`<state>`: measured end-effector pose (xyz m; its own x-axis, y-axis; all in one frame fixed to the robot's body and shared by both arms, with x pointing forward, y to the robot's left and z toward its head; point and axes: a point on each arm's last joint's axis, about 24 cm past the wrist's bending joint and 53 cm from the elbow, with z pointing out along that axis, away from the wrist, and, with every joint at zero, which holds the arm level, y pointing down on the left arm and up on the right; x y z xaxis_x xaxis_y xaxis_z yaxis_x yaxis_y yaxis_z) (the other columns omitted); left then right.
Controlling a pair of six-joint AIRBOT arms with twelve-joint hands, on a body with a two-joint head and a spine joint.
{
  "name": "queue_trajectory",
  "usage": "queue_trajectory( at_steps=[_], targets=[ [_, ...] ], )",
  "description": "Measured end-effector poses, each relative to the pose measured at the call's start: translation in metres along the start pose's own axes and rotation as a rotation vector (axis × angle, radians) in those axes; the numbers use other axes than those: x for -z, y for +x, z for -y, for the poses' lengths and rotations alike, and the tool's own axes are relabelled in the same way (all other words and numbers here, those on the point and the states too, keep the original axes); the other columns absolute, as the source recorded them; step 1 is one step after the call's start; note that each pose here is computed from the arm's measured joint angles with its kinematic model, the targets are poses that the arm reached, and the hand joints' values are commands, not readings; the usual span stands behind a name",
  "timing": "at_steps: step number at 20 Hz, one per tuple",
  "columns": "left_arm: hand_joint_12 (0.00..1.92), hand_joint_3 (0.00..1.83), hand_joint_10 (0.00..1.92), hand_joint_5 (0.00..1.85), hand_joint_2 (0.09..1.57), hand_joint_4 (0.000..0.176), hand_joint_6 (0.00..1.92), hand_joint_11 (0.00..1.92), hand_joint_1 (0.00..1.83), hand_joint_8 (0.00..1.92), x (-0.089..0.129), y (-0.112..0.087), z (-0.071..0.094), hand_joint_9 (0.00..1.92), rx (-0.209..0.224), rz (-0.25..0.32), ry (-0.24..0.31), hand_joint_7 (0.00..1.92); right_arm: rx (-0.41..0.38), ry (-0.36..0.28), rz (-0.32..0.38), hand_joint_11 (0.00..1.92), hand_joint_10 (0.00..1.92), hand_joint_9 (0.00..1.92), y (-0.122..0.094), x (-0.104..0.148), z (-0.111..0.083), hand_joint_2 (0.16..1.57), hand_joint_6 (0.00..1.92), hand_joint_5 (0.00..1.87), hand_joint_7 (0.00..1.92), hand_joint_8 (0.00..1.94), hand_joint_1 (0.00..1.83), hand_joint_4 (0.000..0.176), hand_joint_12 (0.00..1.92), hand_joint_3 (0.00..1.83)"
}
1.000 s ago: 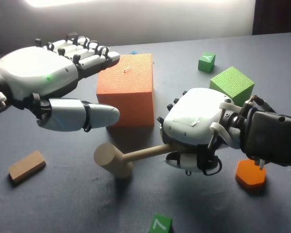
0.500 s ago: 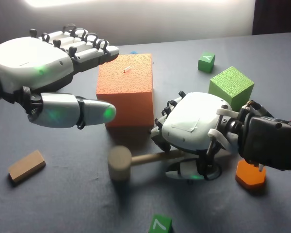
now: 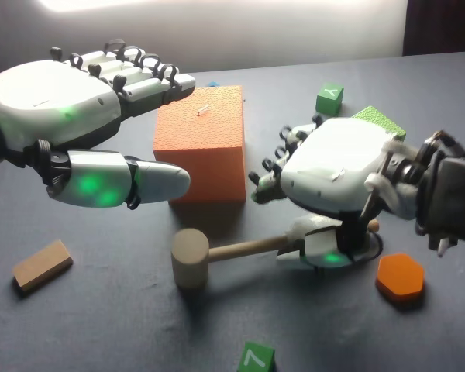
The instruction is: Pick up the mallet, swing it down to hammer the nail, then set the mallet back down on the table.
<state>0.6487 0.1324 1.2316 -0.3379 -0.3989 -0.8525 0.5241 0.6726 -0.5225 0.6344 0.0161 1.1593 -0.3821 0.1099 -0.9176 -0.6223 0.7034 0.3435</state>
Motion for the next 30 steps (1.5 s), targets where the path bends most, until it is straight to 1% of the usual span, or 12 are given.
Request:
queue_trajectory(
  at_steps=[12,14,15,16,18,19,21,22,23,24,28,30],
  targets=[
    [0.01,0.0,0.01,0.06,1.19,0.0,0.01,0.02,0.0,0.01,0.005,0.006,0.006,0.06,0.012,-0.019,0.002,0.06,-0.155,0.047,0.117,0.07,0.02,0.47,-0.072,0.083,0.016,0.99,0.01,0.4,0.47,0.01,0.5,0.0,0.82,0.0],
    [0.38,0.0,0.05,0.38,1.22,0.0,0.01,0.16,0.0,0.04,0.005,0.007,0.008,0.47,0.018,-0.019,0.003,0.51,-0.223,0.082,0.136,0.16,0.09,0.65,-0.079,0.1,0.028,0.99,0.04,0.57,0.64,0.07,0.52,0.0,0.95,0.0],
    [0.76,0.0,0.2,0.48,1.25,0.0,0.05,0.03,0.0,0.16,0.005,0.007,0.008,0.57,0.017,-0.019,0.003,0.62,-0.254,0.097,0.145,0.22,0.41,0.62,-0.083,0.107,0.035,0.97,0.18,0.63,0.62,0.38,0.58,0.0,1.07,0.0],
    [1.53,0.0,1.59,0.13,1.25,0.0,1.36,0.0,0.0,1.53,0.005,0.01,0.009,0.18,0.017,-0.028,0.004,0.22,-0.254,0.115,0.155,0.19,1.34,0.31,-0.085,0.111,0.042,0.97,1.22,0.28,0.26,1.35,0.58,0.0,1.5,0.0],
    [1.59,0.0,1.69,0.08,1.25,0.0,1.48,0.0,0.0,1.64,0.005,0.011,0.011,0.15,0.004,-0.033,0.01,0.18,-0.226,0.122,0.14,0.18,1.43,0.27,-0.079,0.109,0.043,0.97,1.33,0.23,0.22,1.44,0.58,0.0,1.54,0.0],
    [1.91,0.0,1.91,0.09,1.26,0.0,1.9,0.27,0.06,1.91,0.005,0.01,0.012,0.17,0.003,-0.027,0.016,0.02,-0.188,0.12,0.115,0.19,1.9,0.18,-0.069,0.106,0.04,0.99,1.9,0.07,0.13,1.92,0.5,0.0,1.91,0.0],
    [1.92,0.0,1.92,0.09,1.26,0.0,1.92,0.28,0.07,1.92,0.005,0.01,0.011,0.18,0.001,-0.028,0.012,0.02,-0.156,0.12,0.099,0.19,1.92,0.18,-0.063,0.104,0.038,0.99,1.92,0.06,0.12,1.94,0.5,0.0,1.92,0.0],
    [1.92,0.0,1.92,1.3,1.27,0.0,1.85,1.26,0.11,1.92,0.005,0.01,0.009,1.33,0.006,-0.03,0.006,1.36,-0.149,0.126,0.108,1.17,1.92,1.11,-0.064,0.104,0.039,1.02,1.92,0.99,1.09,1.94,0.42,0.071,1.92,0.0],
    [1.92,0.0,1.92,1.3,1.27,0.0,1.85,1.26,0.11,1.92,0.005,0.008,0.009,1.33,0.007,-0.024,0.009,1.36,-0.146,0.133,0.121,1.17,1.92,1.11,-0.067,0.104,0.041,1.02,1.92,0.99,1.09,1.94,0.42,0.071,1.92,0.0],
    [1.92,0.0,1.92,1.4,1.3,0.0,1.92,1.56,0.34,1.92,0.005,0.007,0.009,1.54,0.008,-0.022,0.009,1.5,-0.144,0.141,0.129,1.57,1.92,1.55,-0.069,0.105,0.043,1.1,1.92,1.49,1.52,1.94,0.39,0.0,1.92,0.01],
    [1.92,0.0,1.92,1.43,1.4,0.007,1.92,1.61,0.96,1.92,0.005,0.012,0.015,1.6,0.023,-0.031,0.021,1.55,-0.142,0.148,0.133,1.66,1.92,1.61,-0.069,0.104,0.045,1.3,1.92,1.46,1.57,1.94,0.79,0.0,1.92,0.01],
    [1.92,0.0,1.92,1.44,1.41,0.015,1.92,1.61,1.01,1.92,0.005,0.011,0.02,1.6,0.028,-0.024,0.033,1.55,-0.142,0.149,0.134,1.67,1.92,1.62,-0.069,0.104,0.045,1.33,1.92,1.45,1.58,1.94,0.85,0.0,1.92,0.01]
  ],
)
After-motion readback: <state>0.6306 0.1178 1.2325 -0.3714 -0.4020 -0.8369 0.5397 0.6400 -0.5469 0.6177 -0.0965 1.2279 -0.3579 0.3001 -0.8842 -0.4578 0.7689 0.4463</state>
